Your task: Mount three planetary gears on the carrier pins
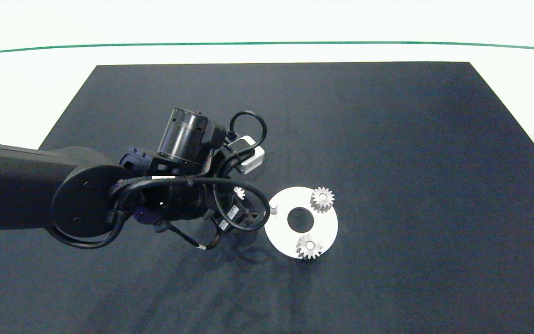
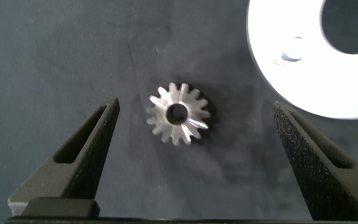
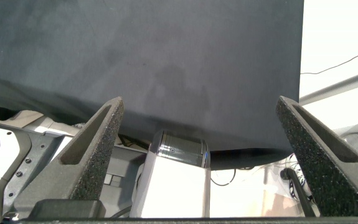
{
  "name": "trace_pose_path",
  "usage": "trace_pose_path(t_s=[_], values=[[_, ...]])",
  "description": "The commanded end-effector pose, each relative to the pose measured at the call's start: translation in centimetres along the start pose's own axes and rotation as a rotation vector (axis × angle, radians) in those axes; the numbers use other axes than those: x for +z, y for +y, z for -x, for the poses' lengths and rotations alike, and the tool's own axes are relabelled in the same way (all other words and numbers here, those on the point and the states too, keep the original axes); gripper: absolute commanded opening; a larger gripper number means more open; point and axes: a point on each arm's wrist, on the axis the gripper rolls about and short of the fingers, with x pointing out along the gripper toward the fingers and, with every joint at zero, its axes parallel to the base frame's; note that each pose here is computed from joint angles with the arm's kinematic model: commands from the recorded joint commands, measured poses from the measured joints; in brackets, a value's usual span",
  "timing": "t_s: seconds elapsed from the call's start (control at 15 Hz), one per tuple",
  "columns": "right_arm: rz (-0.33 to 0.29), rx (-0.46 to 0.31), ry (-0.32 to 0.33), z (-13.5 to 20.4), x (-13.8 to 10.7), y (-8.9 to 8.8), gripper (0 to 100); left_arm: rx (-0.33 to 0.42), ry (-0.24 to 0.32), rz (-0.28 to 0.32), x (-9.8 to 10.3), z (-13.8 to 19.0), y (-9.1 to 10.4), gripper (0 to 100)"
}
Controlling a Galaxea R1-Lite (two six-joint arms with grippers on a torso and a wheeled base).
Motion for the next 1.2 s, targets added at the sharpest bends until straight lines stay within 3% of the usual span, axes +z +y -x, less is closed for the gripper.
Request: trace_pose_path(t_s=[0.07, 0.4, 1.2], values=[[0.000, 0.008, 0.022, -0.3, -0.1, 0.0, 100, -0.018, 0.028, -0.005, -0.5, -1.2, -0.3, 100], [-0.001, 0.016, 0.032, -0.6, -0.2, -0.1, 100, -0.008, 0.029, 0.009, -0.9, -1.4, 0.6, 99], [-0.001, 0.011, 0.027, -0.5, -0.1, 0.0, 100, 0.003, 0.031, 0.015, -1.1, -1.3, 1.1, 75]])
